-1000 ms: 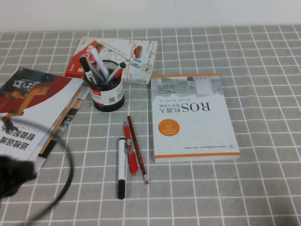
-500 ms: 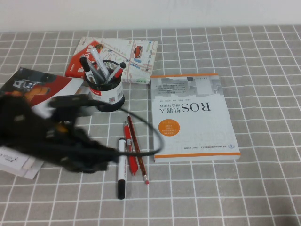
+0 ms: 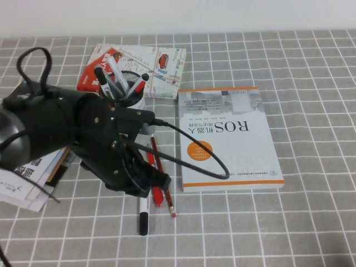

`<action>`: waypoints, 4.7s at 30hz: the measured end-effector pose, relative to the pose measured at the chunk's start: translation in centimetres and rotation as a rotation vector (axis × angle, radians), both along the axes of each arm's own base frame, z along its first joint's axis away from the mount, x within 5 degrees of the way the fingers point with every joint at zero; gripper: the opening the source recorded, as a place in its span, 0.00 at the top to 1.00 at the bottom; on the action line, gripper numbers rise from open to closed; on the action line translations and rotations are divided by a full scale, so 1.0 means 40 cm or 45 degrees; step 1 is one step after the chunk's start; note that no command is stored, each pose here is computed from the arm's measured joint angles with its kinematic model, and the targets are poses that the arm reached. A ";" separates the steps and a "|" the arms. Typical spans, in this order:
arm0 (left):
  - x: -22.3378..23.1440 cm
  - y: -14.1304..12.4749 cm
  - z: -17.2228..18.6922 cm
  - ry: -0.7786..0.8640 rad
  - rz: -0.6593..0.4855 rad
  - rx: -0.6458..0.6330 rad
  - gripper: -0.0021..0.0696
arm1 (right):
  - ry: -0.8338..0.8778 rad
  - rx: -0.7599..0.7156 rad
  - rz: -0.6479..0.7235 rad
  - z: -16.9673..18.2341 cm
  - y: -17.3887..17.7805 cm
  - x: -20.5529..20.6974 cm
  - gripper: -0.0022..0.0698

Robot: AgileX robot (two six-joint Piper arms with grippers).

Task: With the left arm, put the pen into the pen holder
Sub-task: Pick up the pen on the table, then place the pen onto the pen holder

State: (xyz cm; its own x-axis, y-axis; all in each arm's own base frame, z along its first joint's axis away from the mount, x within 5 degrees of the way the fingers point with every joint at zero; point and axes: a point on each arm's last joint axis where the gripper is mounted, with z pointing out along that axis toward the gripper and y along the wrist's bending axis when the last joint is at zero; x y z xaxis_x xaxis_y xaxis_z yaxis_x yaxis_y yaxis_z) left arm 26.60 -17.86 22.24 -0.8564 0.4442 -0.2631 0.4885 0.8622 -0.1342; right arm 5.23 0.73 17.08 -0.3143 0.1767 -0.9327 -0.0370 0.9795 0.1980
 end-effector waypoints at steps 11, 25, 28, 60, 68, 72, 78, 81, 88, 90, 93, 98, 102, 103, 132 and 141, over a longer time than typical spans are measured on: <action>0.043 -0.005 -0.062 0.052 0.154 0.115 0.51 | 0.000 0.000 0.000 0.000 0.000 0.000 0.99; 0.068 -0.016 -0.127 0.064 0.192 0.135 0.50 | 0.000 0.000 0.000 0.000 0.000 0.000 0.99; 0.069 -0.017 -0.131 0.068 0.190 0.141 0.50 | 0.000 0.000 0.000 0.000 0.000 0.000 0.99; -0.097 0.093 0.149 -0.994 0.063 -0.436 0.81 | 0.000 0.000 0.000 0.000 0.000 0.000 0.99; -0.076 0.100 0.149 -1.169 0.085 -0.544 0.81 | 0.000 0.000 0.000 0.000 0.000 0.000 0.99; -0.045 0.126 0.155 -1.277 0.142 -0.572 0.81 | 0.000 0.000 0.000 0.000 0.000 0.000 0.99; 0.024 0.161 0.123 -1.414 0.234 -0.603 0.81 | 0.000 0.000 0.000 0.000 0.000 0.000 0.99; 0.061 0.162 0.082 -1.451 0.253 -0.622 0.81 | 0.000 0.000 0.000 0.000 0.000 0.000 0.99; 0.125 0.176 0.020 -1.542 0.329 -0.668 0.81 | 0.000 0.000 0.000 0.000 0.000 0.000 0.99; 0.151 0.172 0.010 -1.551 0.344 -0.669 0.81 | 0.000 0.000 0.000 0.000 0.000 0.000 0.99; 0.180 0.165 0.010 -1.573 0.345 -0.679 0.81 | 0.000 0.000 0.000 0.000 0.000 0.000 0.99; 0.218 0.155 0.009 -1.590 0.347 -0.685 0.81 | 0.000 0.000 0.000 0.000 0.000 0.000 0.99; 0.240 0.150 -0.004 -1.579 0.350 -0.677 0.81 | 0.000 0.000 0.000 0.000 0.000 0.000 0.99; 0.242 0.150 -0.009 -1.571 0.350 -0.673 0.81 | 0.000 0.000 0.000 0.000 0.000 0.000 0.99; 0.279 0.143 -0.080 -1.395 0.395 -0.612 0.78 | 0.000 0.000 0.000 0.000 0.000 0.000 0.99; 0.269 0.147 -0.039 -1.393 0.400 -0.608 0.50 | 0.000 0.000 0.000 0.000 0.000 0.000 0.99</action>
State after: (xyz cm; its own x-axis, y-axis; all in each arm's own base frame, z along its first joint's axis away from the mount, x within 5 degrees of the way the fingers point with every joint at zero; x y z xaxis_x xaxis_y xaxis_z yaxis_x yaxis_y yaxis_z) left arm 37.35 -12.00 20.69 -0.1361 -0.0780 -0.9876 0.3223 0.9392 -0.1186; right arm 5.23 0.73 17.08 -0.3143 0.1767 -0.9327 -0.0370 0.9795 0.1980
